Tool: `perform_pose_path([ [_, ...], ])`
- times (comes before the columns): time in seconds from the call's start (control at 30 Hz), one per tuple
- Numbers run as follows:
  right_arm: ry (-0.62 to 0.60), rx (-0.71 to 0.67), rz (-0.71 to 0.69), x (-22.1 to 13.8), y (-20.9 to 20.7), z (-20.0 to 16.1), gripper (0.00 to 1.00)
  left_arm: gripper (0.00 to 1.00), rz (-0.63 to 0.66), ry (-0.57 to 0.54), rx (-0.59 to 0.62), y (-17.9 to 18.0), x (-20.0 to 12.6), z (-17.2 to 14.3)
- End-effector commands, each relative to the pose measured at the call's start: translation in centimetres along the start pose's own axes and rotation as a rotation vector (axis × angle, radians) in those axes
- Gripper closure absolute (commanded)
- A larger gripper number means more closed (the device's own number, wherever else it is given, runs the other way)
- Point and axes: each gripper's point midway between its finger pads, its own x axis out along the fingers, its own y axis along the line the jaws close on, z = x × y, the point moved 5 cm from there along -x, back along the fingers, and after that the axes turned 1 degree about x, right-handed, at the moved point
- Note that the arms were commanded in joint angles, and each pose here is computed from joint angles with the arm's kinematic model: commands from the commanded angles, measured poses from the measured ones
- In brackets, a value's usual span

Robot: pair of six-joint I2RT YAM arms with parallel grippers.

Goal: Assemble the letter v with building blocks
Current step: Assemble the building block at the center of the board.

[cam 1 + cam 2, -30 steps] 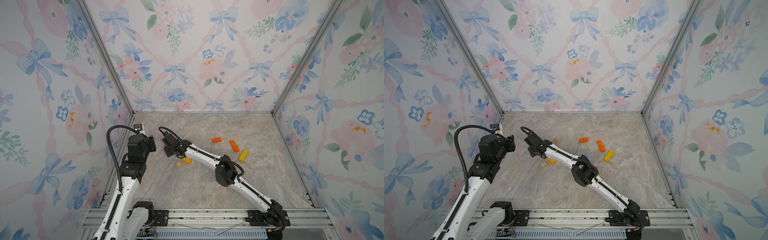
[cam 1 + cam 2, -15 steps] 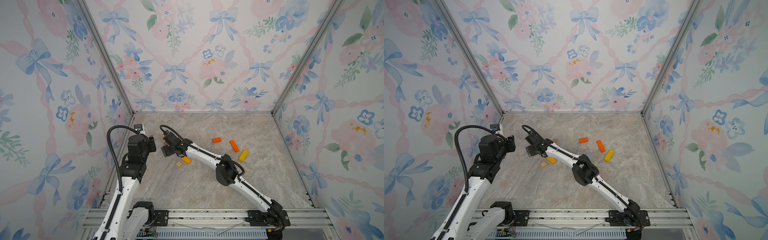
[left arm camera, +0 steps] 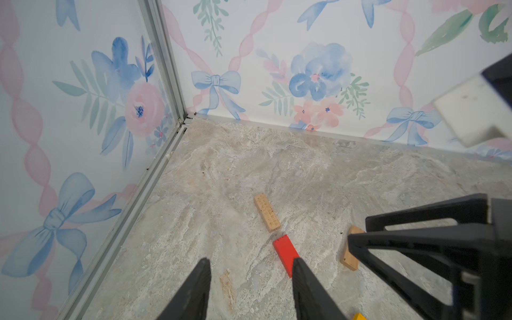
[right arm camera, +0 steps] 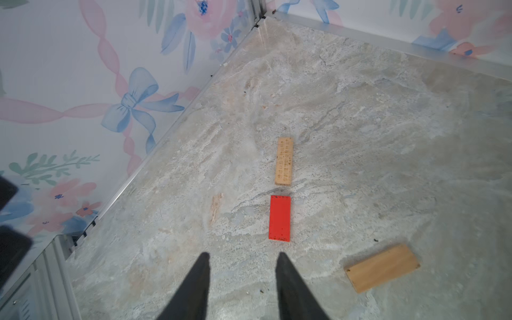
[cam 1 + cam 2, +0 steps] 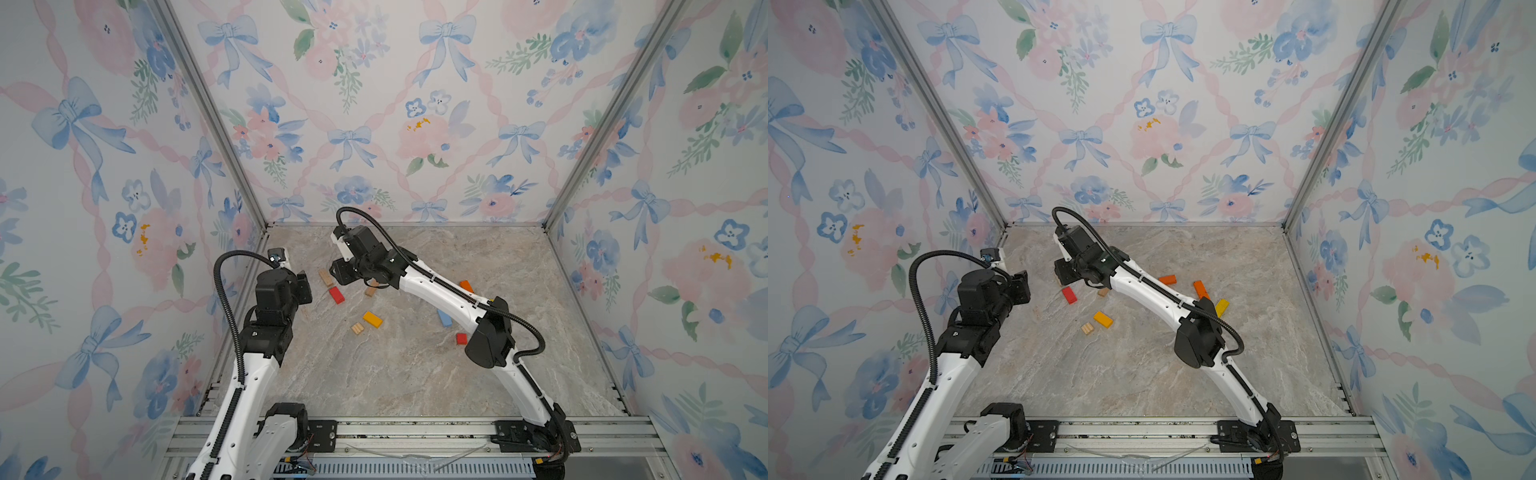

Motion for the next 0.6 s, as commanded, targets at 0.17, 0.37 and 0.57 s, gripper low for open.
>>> perform_pose_path([
  [0.17,0.195,0.128,0.044,4.9,-1.8,-6.7,1.0,0.51,0.019,0.022,0.002,0.3,0.6,-0.7],
  [0.37,0.231,0.191,0.058,6.9,-2.9,-8.9,1.0,0.51,0.019,0.038,0.004,0.2,1.0,-1.0],
  [0.57,0.27,0.26,0.061,8.6,-4.6,-10.6,1.0,0.52,0.021,0.063,0.002,0.1,1.5,-1.3],
])
